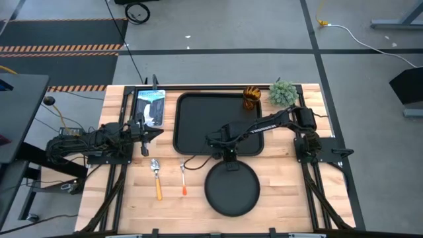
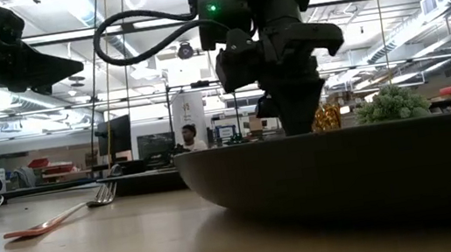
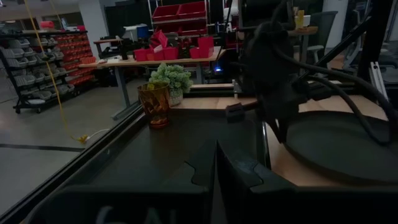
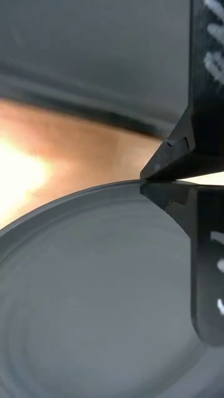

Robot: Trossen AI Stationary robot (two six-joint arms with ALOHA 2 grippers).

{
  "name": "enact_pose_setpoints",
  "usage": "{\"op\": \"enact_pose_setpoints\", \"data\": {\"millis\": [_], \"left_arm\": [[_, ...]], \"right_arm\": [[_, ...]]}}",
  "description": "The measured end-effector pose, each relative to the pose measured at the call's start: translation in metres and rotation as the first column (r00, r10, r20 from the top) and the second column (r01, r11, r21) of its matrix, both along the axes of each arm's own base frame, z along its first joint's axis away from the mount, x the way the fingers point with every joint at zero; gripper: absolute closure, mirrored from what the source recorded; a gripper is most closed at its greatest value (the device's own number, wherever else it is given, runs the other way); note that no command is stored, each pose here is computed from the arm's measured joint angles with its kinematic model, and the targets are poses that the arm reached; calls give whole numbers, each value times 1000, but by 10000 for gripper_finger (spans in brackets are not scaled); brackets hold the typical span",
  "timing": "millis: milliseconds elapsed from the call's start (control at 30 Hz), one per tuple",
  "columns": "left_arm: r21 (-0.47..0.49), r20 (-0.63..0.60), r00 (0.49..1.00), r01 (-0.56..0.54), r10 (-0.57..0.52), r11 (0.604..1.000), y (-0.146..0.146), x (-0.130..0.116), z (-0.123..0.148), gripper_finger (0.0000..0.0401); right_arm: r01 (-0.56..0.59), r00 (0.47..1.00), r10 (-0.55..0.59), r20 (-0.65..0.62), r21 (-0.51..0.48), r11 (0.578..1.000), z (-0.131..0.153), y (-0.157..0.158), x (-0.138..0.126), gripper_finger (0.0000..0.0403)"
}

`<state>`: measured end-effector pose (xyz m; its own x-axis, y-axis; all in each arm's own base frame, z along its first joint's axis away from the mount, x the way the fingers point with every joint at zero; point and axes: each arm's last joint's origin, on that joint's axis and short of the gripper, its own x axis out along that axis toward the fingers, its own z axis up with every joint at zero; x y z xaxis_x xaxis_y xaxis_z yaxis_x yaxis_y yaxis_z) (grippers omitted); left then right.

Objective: Pick and place plate/cup/fork/spoon on tray
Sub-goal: Put the black plate on the black tray to the bottom of the brown transparent glass cup

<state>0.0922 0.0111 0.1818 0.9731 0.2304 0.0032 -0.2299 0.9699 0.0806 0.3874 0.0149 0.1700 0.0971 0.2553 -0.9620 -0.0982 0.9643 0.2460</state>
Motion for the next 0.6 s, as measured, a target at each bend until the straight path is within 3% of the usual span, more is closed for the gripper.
{"op": "enact_pose_setpoints", "data": {"millis": [267,600], "left_arm": [[0,0,1000,0,0,1000,0,0,0,376],[0,0,1000,0,0,1000,0,0,0,376]], "right_arm": [[-20,999,20,36,-9,1000,30,-15,10,392],[-31,995,33,98,-27,999,62,-65,13,392]]}}
